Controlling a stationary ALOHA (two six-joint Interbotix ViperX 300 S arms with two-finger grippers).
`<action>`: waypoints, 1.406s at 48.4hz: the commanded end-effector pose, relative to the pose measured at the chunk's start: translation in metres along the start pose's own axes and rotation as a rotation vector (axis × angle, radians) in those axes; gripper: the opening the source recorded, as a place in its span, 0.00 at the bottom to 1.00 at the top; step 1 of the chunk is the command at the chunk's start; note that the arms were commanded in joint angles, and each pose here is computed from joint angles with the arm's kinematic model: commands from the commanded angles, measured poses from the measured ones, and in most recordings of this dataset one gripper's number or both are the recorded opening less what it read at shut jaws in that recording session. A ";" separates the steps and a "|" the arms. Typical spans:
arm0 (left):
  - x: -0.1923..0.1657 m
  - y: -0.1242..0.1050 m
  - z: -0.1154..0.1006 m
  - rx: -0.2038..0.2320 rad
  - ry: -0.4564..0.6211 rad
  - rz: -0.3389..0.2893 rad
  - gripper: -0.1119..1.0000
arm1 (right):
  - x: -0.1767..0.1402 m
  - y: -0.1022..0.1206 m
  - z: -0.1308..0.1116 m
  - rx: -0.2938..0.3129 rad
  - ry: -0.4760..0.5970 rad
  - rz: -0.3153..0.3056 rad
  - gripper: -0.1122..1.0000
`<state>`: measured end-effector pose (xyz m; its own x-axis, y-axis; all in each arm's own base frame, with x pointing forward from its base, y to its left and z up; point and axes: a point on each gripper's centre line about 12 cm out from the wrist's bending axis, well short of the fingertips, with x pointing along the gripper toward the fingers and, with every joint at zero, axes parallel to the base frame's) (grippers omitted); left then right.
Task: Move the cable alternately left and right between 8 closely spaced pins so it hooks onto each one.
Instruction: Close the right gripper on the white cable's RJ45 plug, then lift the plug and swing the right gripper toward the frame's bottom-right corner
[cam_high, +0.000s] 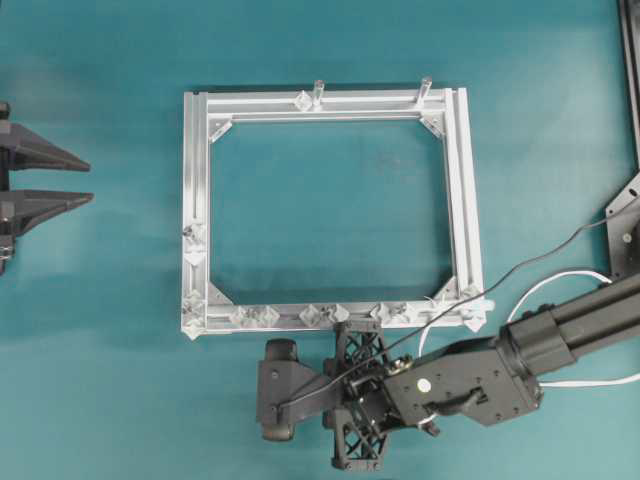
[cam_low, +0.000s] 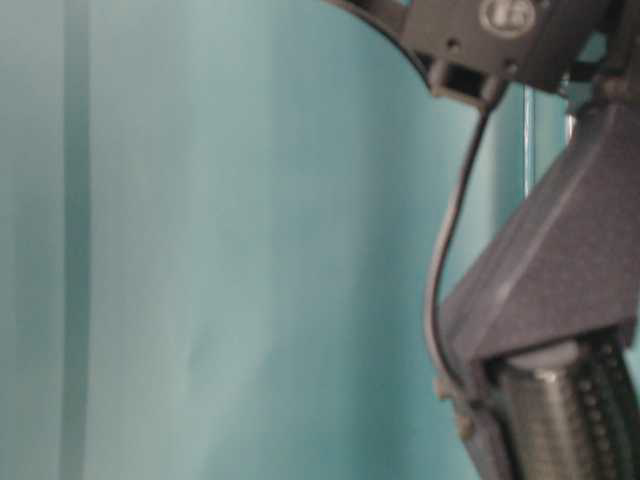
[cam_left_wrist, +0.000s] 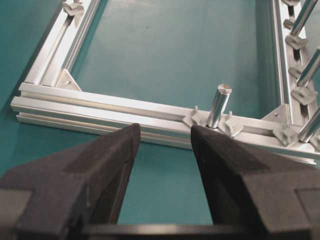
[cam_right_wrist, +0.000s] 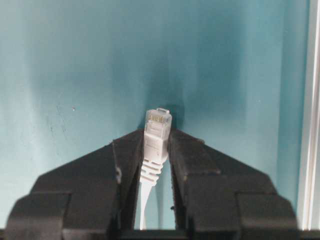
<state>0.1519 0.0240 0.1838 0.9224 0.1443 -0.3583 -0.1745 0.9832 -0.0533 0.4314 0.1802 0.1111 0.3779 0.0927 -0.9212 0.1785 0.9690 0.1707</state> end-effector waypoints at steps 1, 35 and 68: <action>0.000 0.000 0.003 0.001 -0.006 -0.001 0.61 | -0.016 0.009 0.010 0.000 -0.033 0.025 0.27; 0.000 0.000 0.000 -0.001 0.005 -0.001 0.61 | -0.068 0.007 0.012 0.153 -0.029 -0.031 0.27; 0.000 0.000 0.003 -0.026 0.002 -0.002 0.61 | -0.085 -0.001 -0.038 0.530 -0.023 -0.142 0.27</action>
<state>0.1507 0.0237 0.1806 0.9175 0.1429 -0.3711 -0.1801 0.9813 -0.0675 0.3714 0.1796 0.1570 0.2938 -0.0601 -0.9540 0.6470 0.7471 0.1522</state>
